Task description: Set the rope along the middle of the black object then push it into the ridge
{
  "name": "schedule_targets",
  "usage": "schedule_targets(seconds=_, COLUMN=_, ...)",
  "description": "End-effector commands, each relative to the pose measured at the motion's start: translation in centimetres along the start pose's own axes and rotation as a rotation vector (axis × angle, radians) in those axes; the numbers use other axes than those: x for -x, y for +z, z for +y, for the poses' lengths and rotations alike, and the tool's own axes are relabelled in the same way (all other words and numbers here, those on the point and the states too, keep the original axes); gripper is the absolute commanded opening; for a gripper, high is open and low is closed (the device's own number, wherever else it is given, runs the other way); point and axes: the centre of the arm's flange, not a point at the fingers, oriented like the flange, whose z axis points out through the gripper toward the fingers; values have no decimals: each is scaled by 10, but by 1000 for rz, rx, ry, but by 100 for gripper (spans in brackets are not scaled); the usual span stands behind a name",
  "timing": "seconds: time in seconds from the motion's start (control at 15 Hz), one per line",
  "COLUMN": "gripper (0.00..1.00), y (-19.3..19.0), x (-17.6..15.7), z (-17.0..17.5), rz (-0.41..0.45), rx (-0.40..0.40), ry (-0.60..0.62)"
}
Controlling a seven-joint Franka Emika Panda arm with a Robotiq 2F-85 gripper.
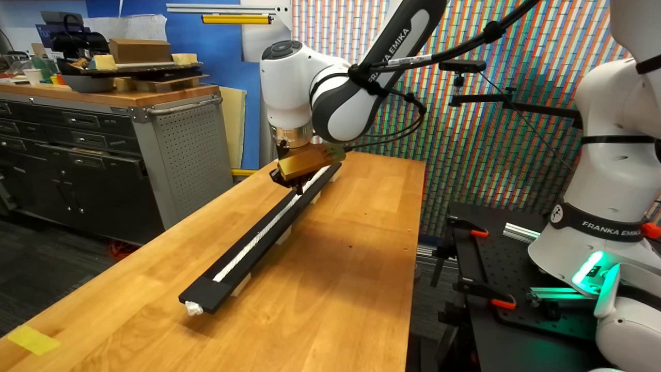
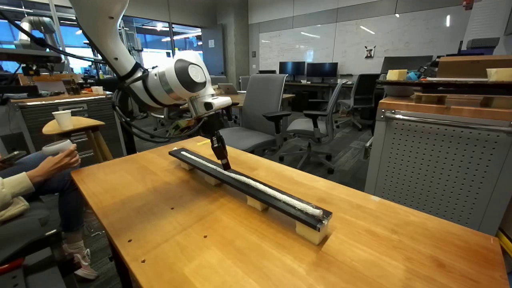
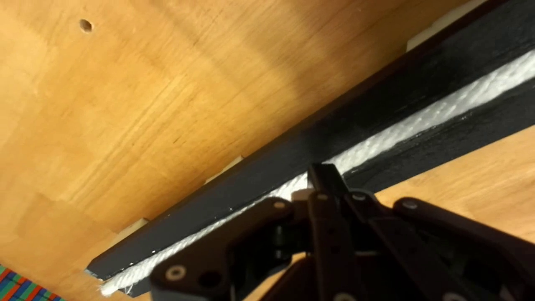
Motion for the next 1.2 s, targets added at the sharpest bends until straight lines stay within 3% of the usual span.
schedule_targets(seconds=0.0, gripper=2, y=-1, x=-8, z=7, rz=40, rx=-17, ry=73)
schedule_targets(seconds=0.6, gripper=2, y=47, x=-27, z=3, rz=14, rx=34, ry=138)
schedule_targets(seconds=1.13, gripper=2, y=18, x=-17, z=0, rz=70, rx=18, ry=100)
